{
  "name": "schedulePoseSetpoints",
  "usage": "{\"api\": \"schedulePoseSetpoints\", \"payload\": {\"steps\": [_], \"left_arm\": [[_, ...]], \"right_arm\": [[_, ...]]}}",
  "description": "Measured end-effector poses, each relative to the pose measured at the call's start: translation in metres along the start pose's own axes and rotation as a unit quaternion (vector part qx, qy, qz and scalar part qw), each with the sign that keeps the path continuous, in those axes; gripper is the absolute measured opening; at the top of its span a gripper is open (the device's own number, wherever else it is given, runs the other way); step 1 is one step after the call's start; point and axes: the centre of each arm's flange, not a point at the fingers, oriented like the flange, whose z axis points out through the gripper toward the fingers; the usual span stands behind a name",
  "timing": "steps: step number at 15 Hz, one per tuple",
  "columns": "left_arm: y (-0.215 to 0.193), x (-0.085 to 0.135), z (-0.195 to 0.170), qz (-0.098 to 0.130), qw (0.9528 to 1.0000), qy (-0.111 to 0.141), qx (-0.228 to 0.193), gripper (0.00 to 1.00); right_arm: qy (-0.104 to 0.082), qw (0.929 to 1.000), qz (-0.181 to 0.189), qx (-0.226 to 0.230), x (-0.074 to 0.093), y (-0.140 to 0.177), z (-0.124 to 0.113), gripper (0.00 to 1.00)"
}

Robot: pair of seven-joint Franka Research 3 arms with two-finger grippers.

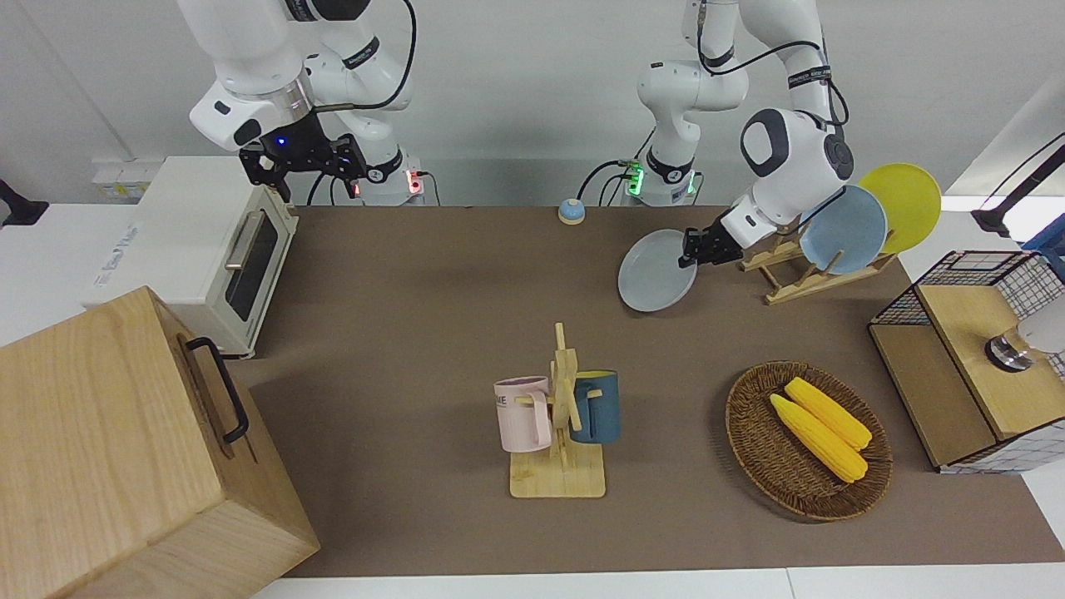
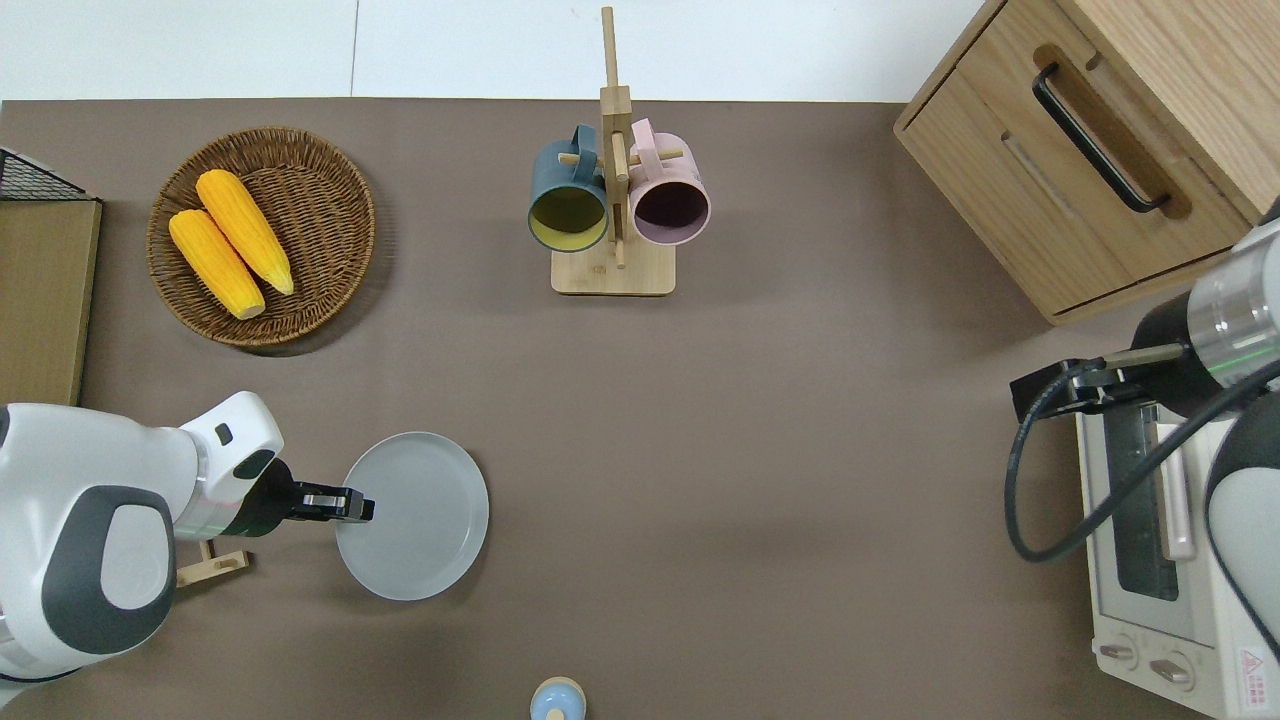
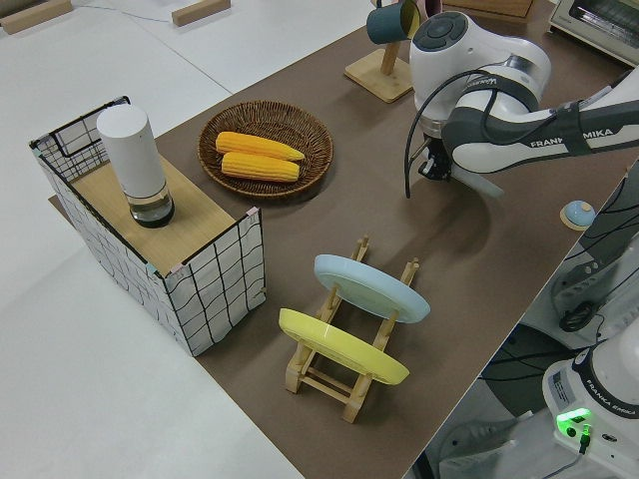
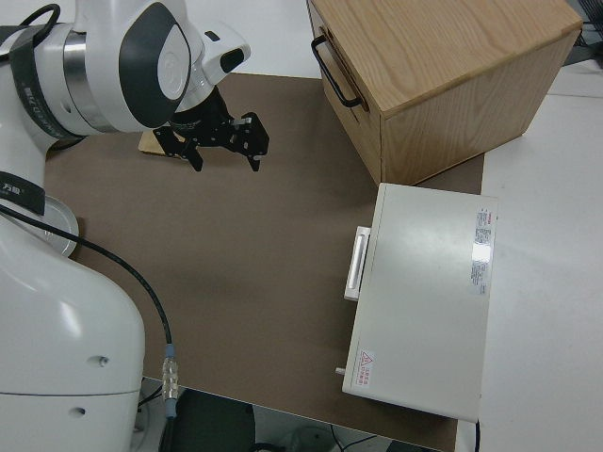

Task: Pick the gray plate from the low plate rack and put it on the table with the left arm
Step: 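Lower the gray plate flat onto the table with the left gripper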

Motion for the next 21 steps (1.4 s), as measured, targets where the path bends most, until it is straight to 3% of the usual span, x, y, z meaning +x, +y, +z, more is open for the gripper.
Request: {"api": "schedulePoseSetpoints", "payload": {"steps": [3,8,13,16,21], "left_arm": [[-0.004,0.0,0.0,0.005,1.0,0.0,-0.001,0.36],[-0.007,0.0,-0.001,0.009,0.9999,0.001,0.005,0.84],[-0.013,0.002,-0.01,0.008,0.9994,0.002,0.033,0.9],[-0.002,0.01,-0.035,-0.011,0.9975,0.017,0.067,0.98],[0.046,0.024,-0.098,-0.054,0.9881,0.041,0.138,0.99]], "right_arm": [[0.0,1.0,0.0,0.0,0.0,0.0,0.0,0.99],[0.0,1.0,0.0,0.0,0.0,0.0,0.0,0.99],[0.0,1.0,0.0,0.0,0.0,0.0,0.0,0.99],[0.0,1.0,0.0,0.0,0.0,0.0,0.0,0.99],[0.0,1.0,0.0,0.0,0.0,0.0,0.0,0.99]]}}
